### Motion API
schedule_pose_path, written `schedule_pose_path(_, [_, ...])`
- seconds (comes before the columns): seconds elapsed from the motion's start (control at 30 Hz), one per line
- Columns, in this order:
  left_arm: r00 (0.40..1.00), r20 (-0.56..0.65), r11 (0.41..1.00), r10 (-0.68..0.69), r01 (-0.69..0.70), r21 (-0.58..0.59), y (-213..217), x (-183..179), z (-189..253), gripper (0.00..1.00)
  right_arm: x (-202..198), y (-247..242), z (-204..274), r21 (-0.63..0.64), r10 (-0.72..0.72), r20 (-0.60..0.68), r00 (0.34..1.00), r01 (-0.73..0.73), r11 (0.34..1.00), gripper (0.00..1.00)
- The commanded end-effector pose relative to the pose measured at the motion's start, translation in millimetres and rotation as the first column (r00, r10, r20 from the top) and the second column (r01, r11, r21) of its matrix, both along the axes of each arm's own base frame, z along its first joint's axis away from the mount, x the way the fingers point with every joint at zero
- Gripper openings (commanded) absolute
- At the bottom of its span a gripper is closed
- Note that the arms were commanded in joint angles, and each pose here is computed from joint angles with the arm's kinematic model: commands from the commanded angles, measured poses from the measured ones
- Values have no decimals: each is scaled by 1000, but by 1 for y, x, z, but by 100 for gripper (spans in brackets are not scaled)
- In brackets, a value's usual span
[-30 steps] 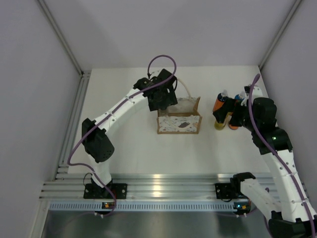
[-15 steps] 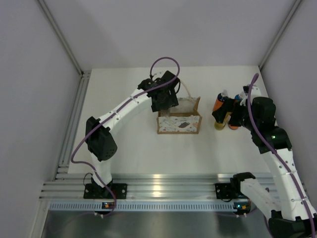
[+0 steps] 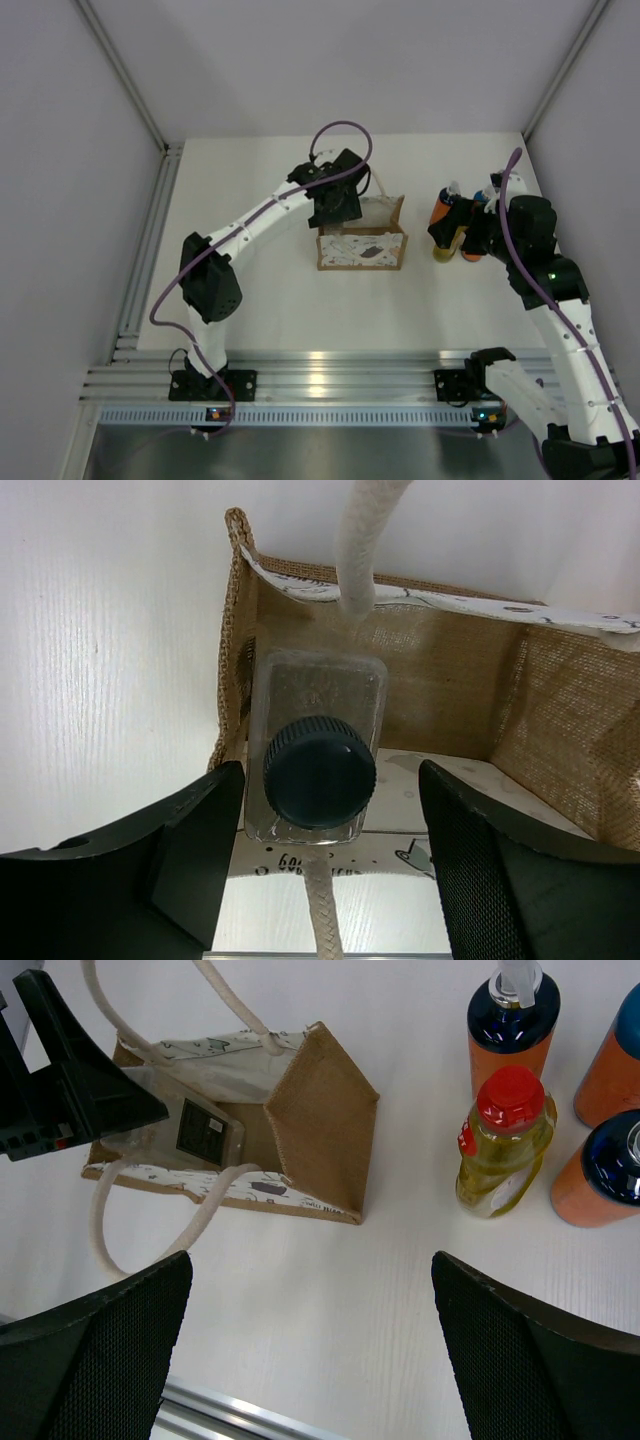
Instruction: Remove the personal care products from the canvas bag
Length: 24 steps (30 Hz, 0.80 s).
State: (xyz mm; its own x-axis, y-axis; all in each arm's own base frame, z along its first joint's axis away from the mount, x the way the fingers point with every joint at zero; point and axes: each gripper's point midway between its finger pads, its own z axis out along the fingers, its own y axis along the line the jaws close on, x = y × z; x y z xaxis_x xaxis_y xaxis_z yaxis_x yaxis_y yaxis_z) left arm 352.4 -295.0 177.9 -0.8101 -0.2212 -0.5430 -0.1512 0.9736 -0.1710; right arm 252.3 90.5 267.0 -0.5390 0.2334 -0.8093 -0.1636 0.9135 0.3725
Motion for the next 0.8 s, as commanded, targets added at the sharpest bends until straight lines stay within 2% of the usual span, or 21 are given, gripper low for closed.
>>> schedule_pose_path(0.0, [1000,21,999,-7,6,50,4,4,-6,75,-1,4,6,2,26,18,999,-26,1000,99])
schedule_pose_path(0.67, [998,21,977,-65,60,207,11,15,-34,69,-2,4,5,8,23,16,1000,-23,1000,99])
schedule_pose_path(0.77, [997,21,976,-73,67,209,9,17,-36,65,-3,4,4,9,24,14,1000,-24,1000,99])
